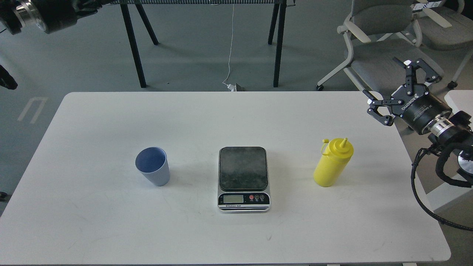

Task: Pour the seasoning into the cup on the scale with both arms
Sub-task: 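Raise the left arm and swing the left gripper toward the table, then lower the left gripper onto the blue cup, then close the left gripper around the blue cup rim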

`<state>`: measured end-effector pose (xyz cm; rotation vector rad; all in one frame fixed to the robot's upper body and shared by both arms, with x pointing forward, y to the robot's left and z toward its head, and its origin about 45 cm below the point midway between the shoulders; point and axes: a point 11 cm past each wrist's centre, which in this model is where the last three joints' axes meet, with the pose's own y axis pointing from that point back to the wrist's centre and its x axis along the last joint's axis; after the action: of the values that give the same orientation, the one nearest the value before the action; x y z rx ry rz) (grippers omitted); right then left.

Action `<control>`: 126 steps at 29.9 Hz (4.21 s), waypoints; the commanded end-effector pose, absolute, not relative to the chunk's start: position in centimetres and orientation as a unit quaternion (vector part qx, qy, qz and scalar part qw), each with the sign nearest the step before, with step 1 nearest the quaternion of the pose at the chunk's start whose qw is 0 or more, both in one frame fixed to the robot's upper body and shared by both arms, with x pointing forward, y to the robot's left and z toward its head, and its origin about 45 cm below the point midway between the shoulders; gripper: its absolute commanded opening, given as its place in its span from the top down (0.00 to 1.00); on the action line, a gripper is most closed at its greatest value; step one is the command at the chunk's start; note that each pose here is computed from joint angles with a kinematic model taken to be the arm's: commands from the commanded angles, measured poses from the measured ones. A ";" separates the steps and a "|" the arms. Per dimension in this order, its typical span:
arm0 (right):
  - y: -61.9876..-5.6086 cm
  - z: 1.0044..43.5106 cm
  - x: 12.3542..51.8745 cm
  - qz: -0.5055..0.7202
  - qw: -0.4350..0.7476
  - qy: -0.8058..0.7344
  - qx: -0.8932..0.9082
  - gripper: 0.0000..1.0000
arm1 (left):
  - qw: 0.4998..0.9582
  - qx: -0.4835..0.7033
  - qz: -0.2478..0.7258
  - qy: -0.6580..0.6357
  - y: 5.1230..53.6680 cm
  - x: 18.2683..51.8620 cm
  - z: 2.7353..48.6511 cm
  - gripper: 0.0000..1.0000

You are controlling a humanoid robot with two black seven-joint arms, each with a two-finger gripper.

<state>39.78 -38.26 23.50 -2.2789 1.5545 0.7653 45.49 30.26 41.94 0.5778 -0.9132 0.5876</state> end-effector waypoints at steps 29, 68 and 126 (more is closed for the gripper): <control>-38.4 23.3 39.6 0.267 0.140 0.539 -0.786 0.00 | 0.625 0.544 -0.140 -0.542 27.4 39.4 25.9 0.00; -39.1 22.7 39.0 0.269 0.139 0.548 -0.780 0.00 | 0.629 0.593 -0.186 -0.467 30.2 39.0 18.7 0.02; -39.7 21.7 38.2 0.274 0.139 0.557 -0.772 0.00 | 0.631 0.592 -0.195 -0.462 30.1 38.6 17.0 0.89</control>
<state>38.24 -39.66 21.69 -2.2354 1.6089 0.7972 38.57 30.23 16.98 1.3564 -1.0553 -0.4470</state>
